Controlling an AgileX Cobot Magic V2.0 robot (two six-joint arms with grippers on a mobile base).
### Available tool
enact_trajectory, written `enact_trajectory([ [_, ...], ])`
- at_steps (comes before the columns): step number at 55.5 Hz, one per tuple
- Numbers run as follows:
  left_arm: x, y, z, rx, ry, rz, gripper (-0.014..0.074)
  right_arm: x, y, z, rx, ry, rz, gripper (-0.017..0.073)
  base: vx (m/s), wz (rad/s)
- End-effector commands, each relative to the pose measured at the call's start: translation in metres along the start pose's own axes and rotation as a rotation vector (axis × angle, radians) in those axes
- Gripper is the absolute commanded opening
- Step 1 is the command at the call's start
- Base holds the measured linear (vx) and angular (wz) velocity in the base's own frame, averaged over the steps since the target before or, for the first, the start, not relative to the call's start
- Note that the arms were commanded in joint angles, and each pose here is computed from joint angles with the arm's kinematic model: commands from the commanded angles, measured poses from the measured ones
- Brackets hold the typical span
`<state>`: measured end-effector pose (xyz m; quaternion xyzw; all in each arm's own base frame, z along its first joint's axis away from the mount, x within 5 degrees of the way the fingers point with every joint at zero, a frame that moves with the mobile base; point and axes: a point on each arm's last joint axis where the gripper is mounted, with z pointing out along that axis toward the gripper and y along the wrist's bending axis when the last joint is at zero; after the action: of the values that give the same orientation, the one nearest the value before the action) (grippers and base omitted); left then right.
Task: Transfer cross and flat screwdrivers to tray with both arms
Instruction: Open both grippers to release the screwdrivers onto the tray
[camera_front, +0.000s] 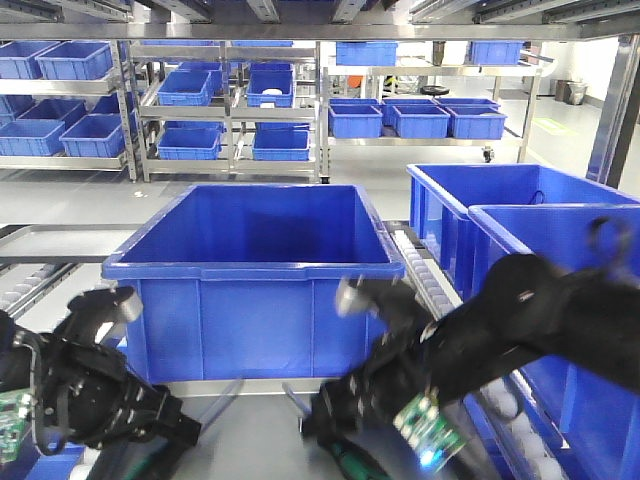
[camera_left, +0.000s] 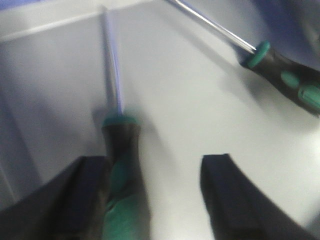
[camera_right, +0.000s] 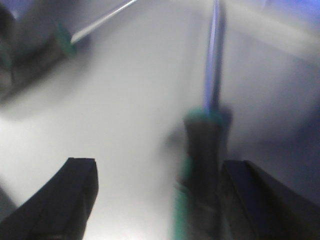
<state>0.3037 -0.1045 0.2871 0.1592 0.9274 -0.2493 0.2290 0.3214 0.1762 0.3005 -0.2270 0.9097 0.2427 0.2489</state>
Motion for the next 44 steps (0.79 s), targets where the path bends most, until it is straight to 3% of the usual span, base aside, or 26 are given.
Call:
enact_trajectory([
  [1,-0.013,-0.020,-0.033,0.016,-0.165,0.031,0.0542,-0.021,0.017,-0.048,0.011,-0.234,-0.031,0.0565,0.00,0.00],
  [7,-0.017,-0.032,-0.063,-0.015,-0.316,0.065,0.0542,-0.024,0.026,-0.074,0.019,-0.331,-0.052,0.0565,0.00,0.00],
  [17,-0.018,-0.054,-0.131,-0.089,-0.673,0.122,0.0542,-0.030,0.037,-0.114,0.047,-0.525,-0.082,0.0565,0.00,0.00],
  [22,-0.014,-0.063,-0.154,-0.104,-0.781,0.140,0.0542,-0.030,0.041,-0.128,0.054,-0.587,-0.090,0.0565,0.00,0.00],
  [31,-0.003,-0.075,-0.180,-0.105,-0.871,0.165,0.0542,-0.029,0.045,-0.137,0.053,-0.614,-0.097,0.0565,0.00,0.00],
  [44,0.000,-0.078,-0.185,-0.103,-0.887,0.172,0.0542,-0.029,0.044,-0.136,0.053,-0.611,-0.096,0.0565,0.00,0.00],
])
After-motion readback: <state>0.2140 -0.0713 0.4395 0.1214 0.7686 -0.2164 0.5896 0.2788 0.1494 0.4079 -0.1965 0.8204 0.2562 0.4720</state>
